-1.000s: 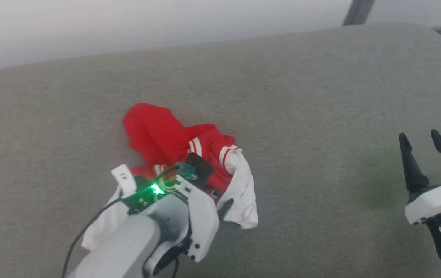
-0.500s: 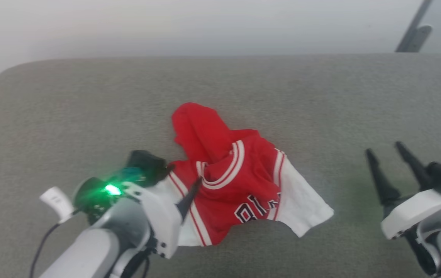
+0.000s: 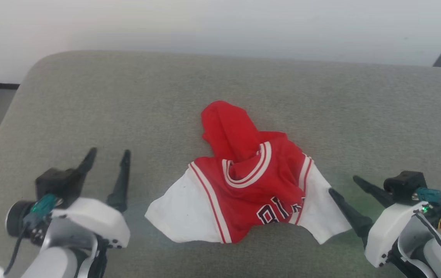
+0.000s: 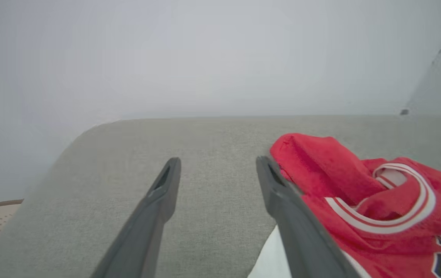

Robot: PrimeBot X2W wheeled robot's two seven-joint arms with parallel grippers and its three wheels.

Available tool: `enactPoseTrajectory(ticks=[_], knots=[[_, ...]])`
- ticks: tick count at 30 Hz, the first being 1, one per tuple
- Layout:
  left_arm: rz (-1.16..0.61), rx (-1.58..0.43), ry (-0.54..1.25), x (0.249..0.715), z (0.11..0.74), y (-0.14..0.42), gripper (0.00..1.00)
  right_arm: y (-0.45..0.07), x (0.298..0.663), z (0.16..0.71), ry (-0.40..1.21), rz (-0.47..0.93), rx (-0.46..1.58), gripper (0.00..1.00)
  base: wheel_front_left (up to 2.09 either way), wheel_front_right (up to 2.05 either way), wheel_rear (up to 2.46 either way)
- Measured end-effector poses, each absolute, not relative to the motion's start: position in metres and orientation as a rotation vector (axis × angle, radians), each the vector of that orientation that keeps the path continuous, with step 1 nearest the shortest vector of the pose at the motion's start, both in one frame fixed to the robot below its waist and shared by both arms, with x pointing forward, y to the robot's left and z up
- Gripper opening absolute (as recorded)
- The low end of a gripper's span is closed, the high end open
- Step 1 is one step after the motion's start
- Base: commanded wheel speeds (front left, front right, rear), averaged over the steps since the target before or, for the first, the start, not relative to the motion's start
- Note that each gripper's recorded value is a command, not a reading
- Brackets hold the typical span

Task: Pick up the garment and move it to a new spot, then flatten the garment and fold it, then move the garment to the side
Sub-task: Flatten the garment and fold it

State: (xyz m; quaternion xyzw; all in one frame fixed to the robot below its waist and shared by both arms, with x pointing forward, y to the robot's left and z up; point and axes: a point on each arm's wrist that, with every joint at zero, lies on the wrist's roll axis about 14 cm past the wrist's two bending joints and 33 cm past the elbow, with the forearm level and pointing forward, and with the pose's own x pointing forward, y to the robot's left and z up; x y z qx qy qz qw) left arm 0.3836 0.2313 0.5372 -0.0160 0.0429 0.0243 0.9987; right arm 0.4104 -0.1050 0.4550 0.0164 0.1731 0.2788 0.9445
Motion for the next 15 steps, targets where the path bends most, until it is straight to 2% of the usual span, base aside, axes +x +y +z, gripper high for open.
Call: enactPoseTrajectory(ticks=[8, 13, 14, 15], knots=[[0.221, -0.059, 0.023, 0.356, 0.527, 0.267, 1.0, -0.104, 0.4, 0.417, 0.584, 0.62, -0.026, 1.0, 0.0, 0.0, 0.0], [0.289, -0.076, 0.0, 0.342, 0.518, 0.28, 1.0, -0.1, 0.403, 0.401, 0.662, 0.636, -0.047, 1.0, 0.0, 0.0, 0.0], [0.296, -0.076, -0.002, 0.34, 0.517, 0.282, 1.0, -0.097, 0.405, 0.4, 0.666, 0.641, -0.051, 0.65, 0.0, 0.0, 0.0], [0.31, -0.081, -0.002, 0.337, 0.515, 0.284, 1.0, -0.098, 0.405, 0.396, 0.677, 0.648, -0.083, 0.19, 0.0, 0.0, 0.0]])
